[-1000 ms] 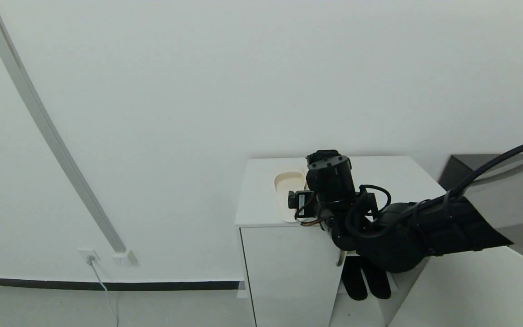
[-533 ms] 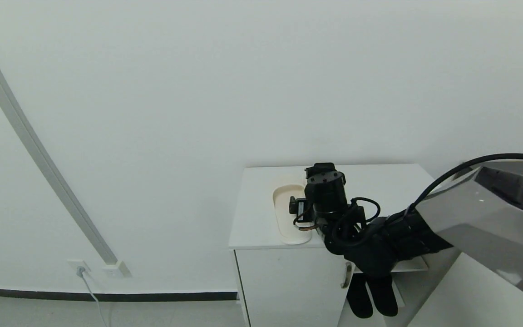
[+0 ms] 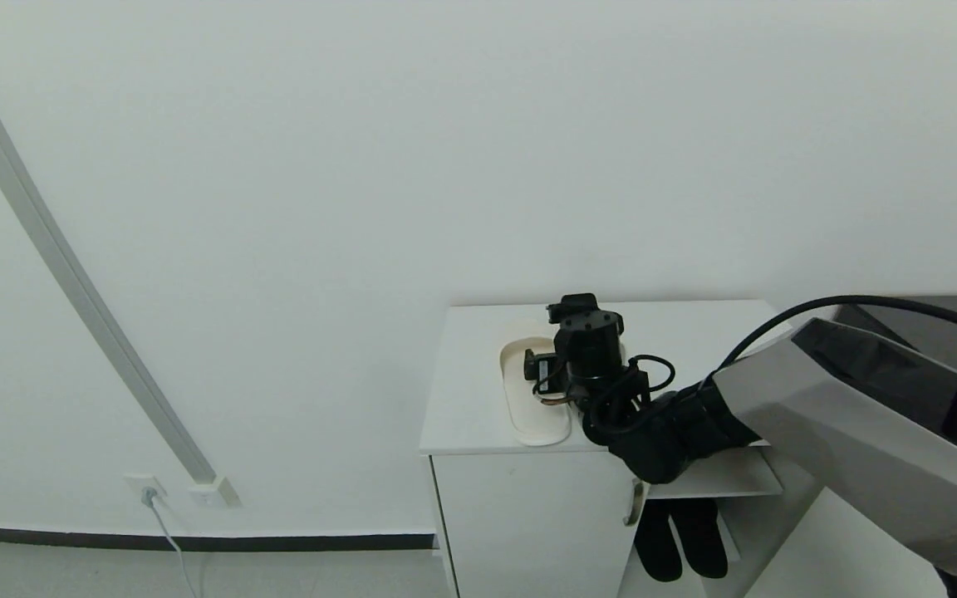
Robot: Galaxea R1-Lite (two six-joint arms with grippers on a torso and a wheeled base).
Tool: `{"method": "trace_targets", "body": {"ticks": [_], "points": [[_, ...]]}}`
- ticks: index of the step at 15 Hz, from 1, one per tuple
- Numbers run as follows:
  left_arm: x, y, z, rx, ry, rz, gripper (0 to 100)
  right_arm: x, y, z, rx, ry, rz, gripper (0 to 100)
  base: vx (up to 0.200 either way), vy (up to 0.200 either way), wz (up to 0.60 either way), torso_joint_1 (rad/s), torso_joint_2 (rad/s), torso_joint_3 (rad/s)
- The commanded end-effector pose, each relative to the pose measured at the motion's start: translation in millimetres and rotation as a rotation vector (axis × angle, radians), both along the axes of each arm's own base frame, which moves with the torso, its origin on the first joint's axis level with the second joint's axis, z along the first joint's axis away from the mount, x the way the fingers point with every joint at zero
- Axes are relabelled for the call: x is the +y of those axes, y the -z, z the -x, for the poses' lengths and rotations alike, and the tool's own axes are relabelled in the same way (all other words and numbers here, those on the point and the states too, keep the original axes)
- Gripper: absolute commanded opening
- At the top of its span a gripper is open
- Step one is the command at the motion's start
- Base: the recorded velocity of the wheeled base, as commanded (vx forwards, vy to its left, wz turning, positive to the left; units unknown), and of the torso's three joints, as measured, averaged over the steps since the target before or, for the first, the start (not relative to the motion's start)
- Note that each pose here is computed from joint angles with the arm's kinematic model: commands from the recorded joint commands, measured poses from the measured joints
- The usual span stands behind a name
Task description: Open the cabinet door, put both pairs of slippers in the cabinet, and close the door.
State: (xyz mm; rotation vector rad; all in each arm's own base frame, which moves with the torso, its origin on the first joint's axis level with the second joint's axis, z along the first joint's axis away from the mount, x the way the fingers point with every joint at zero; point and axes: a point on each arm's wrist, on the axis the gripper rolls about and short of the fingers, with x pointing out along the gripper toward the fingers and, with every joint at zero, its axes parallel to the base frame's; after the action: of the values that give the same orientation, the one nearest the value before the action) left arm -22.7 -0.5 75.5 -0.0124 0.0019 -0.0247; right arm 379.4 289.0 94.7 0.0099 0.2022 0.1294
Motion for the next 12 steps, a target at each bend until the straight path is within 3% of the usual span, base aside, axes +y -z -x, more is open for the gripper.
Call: {"method": "trace_targets", "body": {"ticks": [1,8,9,12], "points": [[0.0,0.0,0,0.001,-0.002,0.000,0,2,3,-11,0.006,-0.001,0.002,100,0.000,0.000,0.00,0.000,0.00,0.000],[0.0,0.0,0,0.000,-0.002,0.001,0,13,0,-32,0.008,0.007,0.001,100,0.000,0.000,0.00,0.000,0.00,0.000],[0.0,0.0,0,0.000,0.000,0.001,0,13,-1,-32,0.008,0.007,0.001,0,0.000,0.000,0.00,0.000,0.00,0.000],[0.0,0.0,0,0.001,0.000,0.001,0,13,0,-32,0.009,0.007,0.002,0,0.000,0.000,0.00,0.000,0.00,0.000]]}}
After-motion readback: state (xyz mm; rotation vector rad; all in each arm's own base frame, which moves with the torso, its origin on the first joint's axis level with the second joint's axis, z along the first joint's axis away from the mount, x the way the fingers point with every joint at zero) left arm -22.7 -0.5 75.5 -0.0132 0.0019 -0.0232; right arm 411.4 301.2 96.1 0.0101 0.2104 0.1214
